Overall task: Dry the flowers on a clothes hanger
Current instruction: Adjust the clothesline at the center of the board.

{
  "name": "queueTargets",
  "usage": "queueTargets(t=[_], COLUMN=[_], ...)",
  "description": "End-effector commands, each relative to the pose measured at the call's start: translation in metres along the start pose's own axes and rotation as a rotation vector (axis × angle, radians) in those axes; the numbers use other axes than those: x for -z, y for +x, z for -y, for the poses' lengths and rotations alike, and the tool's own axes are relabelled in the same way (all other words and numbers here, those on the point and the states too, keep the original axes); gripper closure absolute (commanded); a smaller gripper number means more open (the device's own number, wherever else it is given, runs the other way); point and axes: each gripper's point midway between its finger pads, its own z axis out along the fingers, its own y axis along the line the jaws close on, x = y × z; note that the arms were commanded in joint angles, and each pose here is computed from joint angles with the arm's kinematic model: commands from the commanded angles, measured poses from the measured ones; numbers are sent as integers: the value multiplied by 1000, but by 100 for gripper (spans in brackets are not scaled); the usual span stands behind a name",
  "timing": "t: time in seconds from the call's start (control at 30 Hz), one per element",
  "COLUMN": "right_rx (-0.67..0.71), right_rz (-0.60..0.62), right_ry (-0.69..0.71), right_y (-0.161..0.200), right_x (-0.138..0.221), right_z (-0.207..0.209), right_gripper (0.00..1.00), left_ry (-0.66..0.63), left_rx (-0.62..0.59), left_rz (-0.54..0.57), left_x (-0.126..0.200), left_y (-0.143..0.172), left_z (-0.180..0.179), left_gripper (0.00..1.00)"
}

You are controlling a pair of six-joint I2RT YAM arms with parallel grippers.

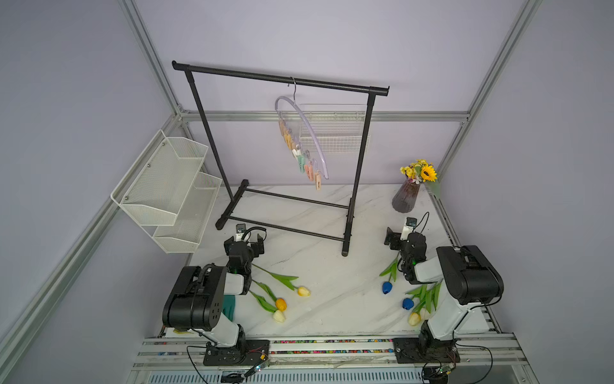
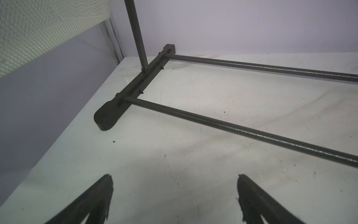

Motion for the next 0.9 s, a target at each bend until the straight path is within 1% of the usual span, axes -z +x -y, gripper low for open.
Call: queueTargets(t=[0.0, 0.63, 0.73, 0.8, 0.83, 0.87], right_rx=[12, 11, 0, -22, -22, -22], right_rz=[-17, -10, 10, 2, -5, -4], right_ry=[-14, -14, 0, 59, 67, 70], right_y=[4, 2, -11, -23, -30, -40], right_x=[-3, -2, 4, 6, 7, 9], right_z=[-4, -5, -2, 7, 8, 8], right_gripper=[3, 3, 3, 3, 3, 3], left_ry=[6, 3, -3, -38, -52, -70], left_rx=[2, 2, 1, 15, 20, 30], left_rz=[75, 79, 131, 156, 163, 191], left_x=[-2, -1, 10, 21, 26, 34], left_y=[-23, -24, -33, -41, -45, -56], left_z=[1, 1, -1, -9, -12, -16], left_gripper=[0, 0, 0, 0, 0, 0])
